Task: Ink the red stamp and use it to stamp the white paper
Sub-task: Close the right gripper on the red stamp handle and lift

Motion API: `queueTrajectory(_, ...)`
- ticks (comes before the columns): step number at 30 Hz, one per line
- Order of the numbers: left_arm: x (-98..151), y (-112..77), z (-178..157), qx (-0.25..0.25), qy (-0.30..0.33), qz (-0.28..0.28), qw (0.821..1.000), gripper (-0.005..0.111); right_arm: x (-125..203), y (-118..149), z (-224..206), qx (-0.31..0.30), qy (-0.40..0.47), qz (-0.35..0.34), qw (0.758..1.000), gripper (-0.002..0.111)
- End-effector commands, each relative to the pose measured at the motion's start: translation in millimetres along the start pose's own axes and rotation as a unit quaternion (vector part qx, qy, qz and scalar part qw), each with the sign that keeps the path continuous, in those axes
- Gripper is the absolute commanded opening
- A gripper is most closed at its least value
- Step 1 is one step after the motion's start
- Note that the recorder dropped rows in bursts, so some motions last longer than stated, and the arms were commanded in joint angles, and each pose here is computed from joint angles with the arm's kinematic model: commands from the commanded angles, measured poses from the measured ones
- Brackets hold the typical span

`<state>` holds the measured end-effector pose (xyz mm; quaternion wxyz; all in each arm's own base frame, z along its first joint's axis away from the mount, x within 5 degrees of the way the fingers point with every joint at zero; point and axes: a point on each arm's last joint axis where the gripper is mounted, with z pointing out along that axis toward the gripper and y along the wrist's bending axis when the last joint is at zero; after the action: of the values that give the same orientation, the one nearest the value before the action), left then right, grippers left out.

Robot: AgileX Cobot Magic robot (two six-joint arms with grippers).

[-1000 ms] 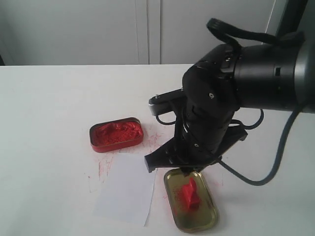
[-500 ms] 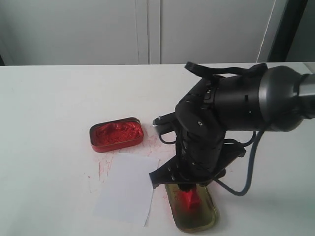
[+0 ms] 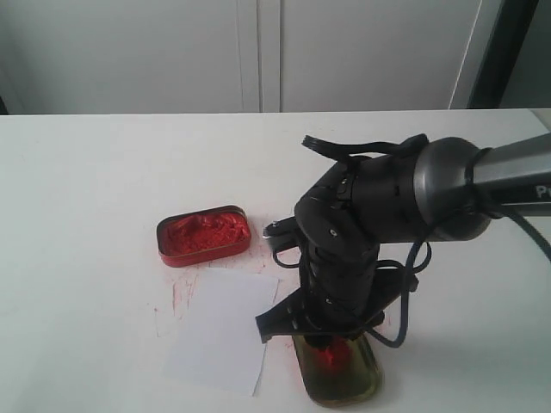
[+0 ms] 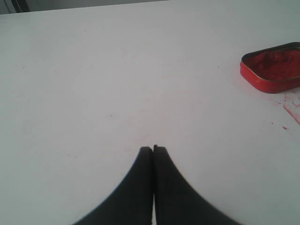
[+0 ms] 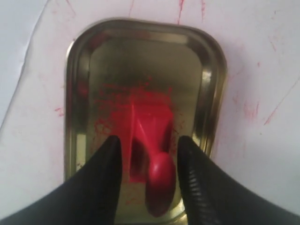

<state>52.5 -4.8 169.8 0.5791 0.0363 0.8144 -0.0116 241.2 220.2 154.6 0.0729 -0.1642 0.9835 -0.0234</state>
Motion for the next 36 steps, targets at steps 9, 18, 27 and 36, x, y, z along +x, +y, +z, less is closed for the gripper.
queueTrajectory(9,1.1,0.1,0.2,-0.001,-0.001,-0.001,1.000,0.000,2.0,0.1,1.0,0.003,0.007,0.002,1.000,0.000)
queueTrajectory(18,1.1,0.1,0.2,-0.001,-0.001,-0.001,1.000,0.000,1.9,-3.6,-26.7,-0.014,-0.030,0.007,0.999,0.000)
queueTrajectory(27,1.1,0.1,0.2,-0.001,-0.001,-0.001,1.000,0.000,2.8,-8.3,-52.4,-0.028,-0.069,0.009,0.997,0.000)
queueTrajectory(36,1.1,0.1,0.2,-0.001,-0.001,-0.001,1.000,0.000,-8.0,-5.6,-66.9,-0.039,-0.098,0.008,0.994,0.000)
